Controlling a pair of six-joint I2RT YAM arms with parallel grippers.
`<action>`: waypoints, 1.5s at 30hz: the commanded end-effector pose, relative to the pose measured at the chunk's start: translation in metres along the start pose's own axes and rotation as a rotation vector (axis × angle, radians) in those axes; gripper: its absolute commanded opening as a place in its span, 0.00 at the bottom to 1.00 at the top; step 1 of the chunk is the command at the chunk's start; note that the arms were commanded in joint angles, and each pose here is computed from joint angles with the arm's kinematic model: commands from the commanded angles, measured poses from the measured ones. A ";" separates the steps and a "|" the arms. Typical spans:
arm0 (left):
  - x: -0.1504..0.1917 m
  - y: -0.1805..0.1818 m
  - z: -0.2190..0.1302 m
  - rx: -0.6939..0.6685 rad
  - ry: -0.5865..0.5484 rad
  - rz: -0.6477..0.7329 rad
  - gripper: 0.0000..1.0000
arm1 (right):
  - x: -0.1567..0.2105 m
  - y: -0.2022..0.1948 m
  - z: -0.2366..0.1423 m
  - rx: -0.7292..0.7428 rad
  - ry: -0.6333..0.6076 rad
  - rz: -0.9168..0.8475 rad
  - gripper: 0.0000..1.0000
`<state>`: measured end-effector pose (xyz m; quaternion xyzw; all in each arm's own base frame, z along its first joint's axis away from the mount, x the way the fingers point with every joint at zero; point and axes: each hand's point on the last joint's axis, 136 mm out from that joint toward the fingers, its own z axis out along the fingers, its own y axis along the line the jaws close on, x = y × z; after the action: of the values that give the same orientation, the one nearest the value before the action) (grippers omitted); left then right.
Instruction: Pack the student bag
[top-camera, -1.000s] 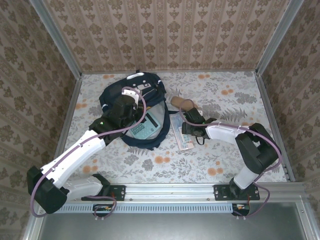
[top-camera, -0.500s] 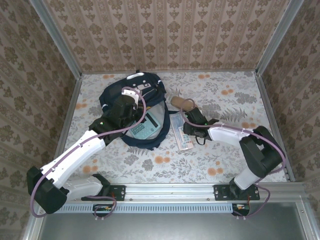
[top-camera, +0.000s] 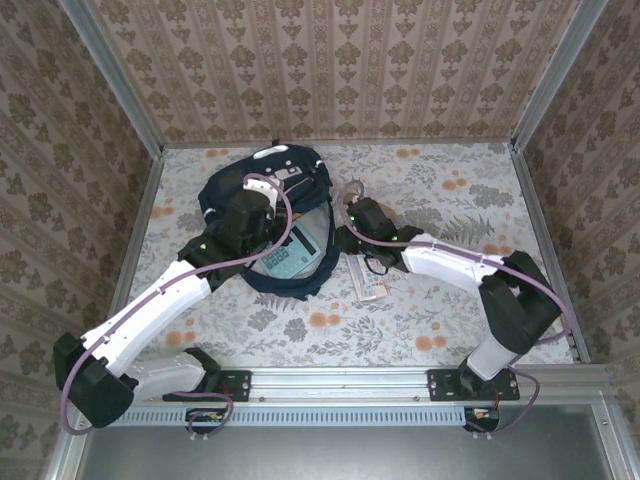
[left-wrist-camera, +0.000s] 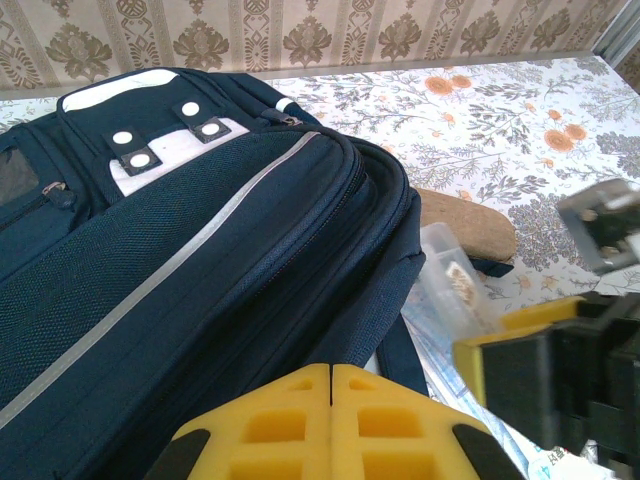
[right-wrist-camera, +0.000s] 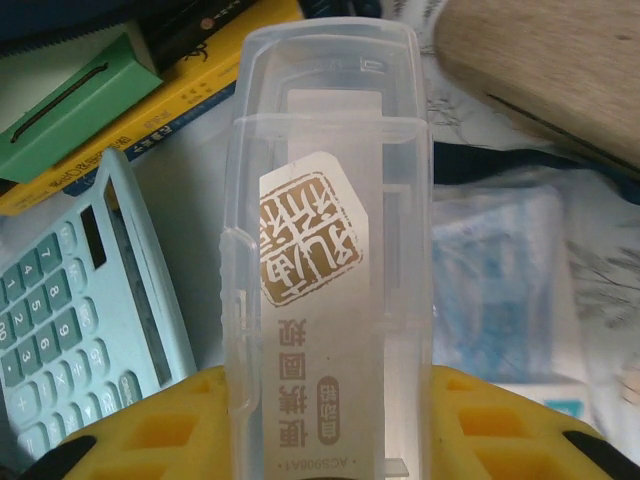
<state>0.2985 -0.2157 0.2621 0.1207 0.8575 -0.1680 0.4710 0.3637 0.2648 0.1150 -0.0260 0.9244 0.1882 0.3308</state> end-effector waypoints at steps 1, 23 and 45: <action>-0.026 -0.009 -0.012 0.040 -0.097 -0.003 0.00 | -0.006 0.023 0.016 -0.062 0.011 -0.022 0.36; -0.025 -0.007 -0.011 0.034 -0.095 -0.002 0.00 | 0.005 0.040 0.093 -0.100 0.118 0.077 0.53; -0.024 -0.006 -0.010 0.027 -0.093 -0.004 0.00 | 0.014 0.000 0.025 0.075 0.071 -0.005 0.57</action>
<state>0.2992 -0.2161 0.2635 0.1201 0.8560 -0.1694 0.4734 0.3800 0.2796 0.0956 -0.0154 0.9355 0.1599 0.3146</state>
